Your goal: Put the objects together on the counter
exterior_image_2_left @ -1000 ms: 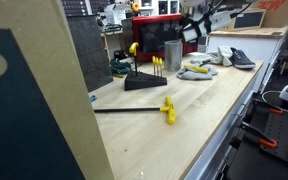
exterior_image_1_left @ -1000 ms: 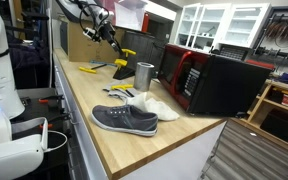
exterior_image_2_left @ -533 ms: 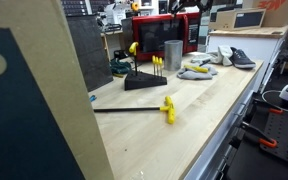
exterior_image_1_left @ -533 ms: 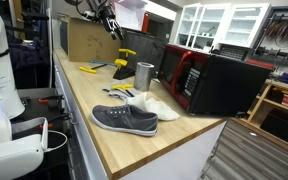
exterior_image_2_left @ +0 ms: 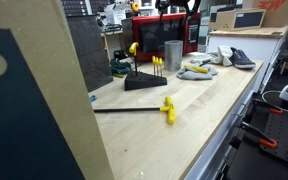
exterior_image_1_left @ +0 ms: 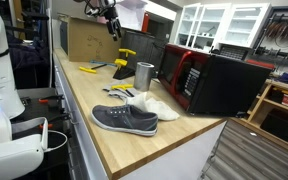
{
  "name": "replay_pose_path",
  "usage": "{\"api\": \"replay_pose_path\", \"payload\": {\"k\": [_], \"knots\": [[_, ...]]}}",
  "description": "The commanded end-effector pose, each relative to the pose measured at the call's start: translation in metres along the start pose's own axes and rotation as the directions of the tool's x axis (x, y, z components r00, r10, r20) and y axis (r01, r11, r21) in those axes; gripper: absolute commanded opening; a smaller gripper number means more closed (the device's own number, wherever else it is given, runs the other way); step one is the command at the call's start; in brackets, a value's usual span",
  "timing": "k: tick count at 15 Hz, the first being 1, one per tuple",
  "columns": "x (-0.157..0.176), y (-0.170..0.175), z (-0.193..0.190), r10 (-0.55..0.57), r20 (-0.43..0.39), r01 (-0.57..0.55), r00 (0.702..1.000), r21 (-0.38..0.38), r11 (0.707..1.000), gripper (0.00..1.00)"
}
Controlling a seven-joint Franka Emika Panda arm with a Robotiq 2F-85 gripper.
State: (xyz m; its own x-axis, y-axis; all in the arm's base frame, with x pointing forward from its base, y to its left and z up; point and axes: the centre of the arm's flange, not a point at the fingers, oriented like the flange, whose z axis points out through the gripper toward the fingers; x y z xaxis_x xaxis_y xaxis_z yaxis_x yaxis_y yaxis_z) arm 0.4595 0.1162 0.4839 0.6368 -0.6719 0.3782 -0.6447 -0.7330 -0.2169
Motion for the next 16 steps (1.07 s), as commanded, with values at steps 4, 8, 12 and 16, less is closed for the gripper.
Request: {"api": "replay_pose_path", "payload": {"k": [4, 8, 12, 16], "knots": [[0.0, -0.001, 0.011, -0.03, -0.037, 0.029, 0.999, -0.016, 0.999, 1.0], [0.022, -0.018, 0.011, -0.011, -0.076, 0.011, 0.997, 0.003, 1.0, 1.0], [0.045, -0.043, 0.014, 0.028, -0.076, -0.024, 0.997, 0.055, 0.998, 1.0], [0.055, -0.076, 0.031, 0.049, -0.059, -0.044, 0.997, 0.081, 0.996, 1.0]]}}
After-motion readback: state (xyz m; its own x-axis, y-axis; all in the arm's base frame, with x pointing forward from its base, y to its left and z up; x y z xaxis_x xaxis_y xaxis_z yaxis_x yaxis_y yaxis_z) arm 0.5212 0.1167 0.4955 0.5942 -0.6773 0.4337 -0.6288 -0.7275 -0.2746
